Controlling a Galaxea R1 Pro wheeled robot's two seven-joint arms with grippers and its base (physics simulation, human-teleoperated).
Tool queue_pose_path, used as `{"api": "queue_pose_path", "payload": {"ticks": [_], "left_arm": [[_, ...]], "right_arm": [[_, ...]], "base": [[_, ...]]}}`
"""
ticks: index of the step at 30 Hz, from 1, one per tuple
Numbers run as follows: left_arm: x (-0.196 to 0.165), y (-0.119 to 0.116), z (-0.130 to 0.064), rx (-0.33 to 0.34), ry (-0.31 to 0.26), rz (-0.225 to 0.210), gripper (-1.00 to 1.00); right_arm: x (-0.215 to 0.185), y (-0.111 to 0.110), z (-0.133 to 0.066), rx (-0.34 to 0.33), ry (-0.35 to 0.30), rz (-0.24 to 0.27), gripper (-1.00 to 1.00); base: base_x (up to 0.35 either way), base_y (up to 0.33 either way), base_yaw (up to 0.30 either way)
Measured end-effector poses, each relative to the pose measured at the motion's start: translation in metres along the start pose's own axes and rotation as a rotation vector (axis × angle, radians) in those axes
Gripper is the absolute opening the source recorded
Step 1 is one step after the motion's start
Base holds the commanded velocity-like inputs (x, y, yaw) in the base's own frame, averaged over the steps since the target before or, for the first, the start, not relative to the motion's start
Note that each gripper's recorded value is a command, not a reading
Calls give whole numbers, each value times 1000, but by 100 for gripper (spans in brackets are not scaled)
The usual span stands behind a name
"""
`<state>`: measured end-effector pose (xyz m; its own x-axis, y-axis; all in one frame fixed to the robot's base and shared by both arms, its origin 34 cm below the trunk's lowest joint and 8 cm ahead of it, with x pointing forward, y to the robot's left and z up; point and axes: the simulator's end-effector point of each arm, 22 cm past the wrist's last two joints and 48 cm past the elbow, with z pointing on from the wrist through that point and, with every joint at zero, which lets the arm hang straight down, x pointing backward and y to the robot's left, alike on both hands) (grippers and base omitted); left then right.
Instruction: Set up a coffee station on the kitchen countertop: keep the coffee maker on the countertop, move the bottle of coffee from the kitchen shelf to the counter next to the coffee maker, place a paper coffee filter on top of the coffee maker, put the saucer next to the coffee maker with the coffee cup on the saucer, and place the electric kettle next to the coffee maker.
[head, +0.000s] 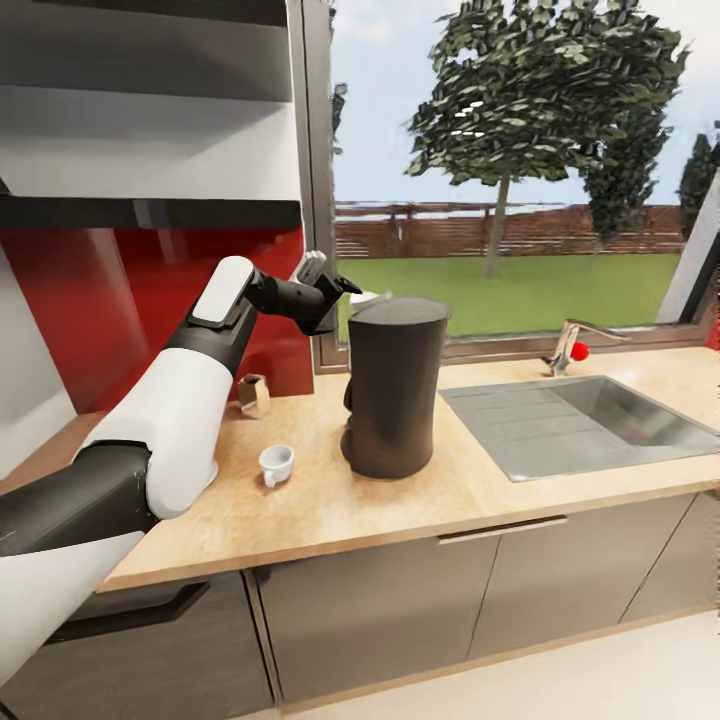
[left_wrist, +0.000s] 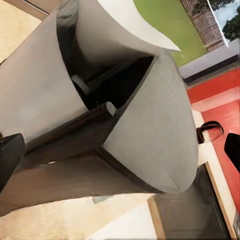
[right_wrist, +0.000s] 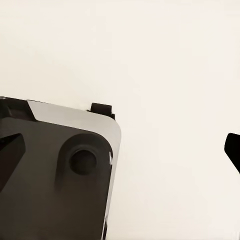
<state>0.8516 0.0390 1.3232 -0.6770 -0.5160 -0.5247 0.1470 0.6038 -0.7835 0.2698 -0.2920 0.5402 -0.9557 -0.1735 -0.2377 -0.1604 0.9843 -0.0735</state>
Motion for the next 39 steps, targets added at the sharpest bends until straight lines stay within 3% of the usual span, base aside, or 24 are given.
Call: {"api": "queue_pose_path", "payload": {"ticks": [10,18,23,26,30,31,32,38,39], "left_arm": [[0,0,0,0,0,0,100],[0,-2,-1,6,-1,0,100],[3,-36,-2,151,3,19,100],[16,-57,0,213,24,78,100],[47,-89,5,294,71,209,100],[65,-106,5,346,101,268,100],[75,-113,5,370,118,297,100],[133,-144,2,508,231,430,100],[152,-154,-3,561,271,467,100]], "right_arm": [[0,0,0,0,0,0,100],[0,0,0,0,-1,0,100],[0,0,0,1,-1,0,100],[0,0,0,1,-1,0,100],[0,0,0,1,-1,0,100],[0,0,0,1,-1,0,100],[0,0,0,1,-1,0,100],[0,0,0,1,-1,0,100],[0,0,0,1,-1,0,100]], "base": [[-322,0,0],[-110,0,0],[-13,0,0],[-5,0,0],[-2,0,0],[-1,0,0],[0,0,0],[0,0,0],[0,0,0]]}}
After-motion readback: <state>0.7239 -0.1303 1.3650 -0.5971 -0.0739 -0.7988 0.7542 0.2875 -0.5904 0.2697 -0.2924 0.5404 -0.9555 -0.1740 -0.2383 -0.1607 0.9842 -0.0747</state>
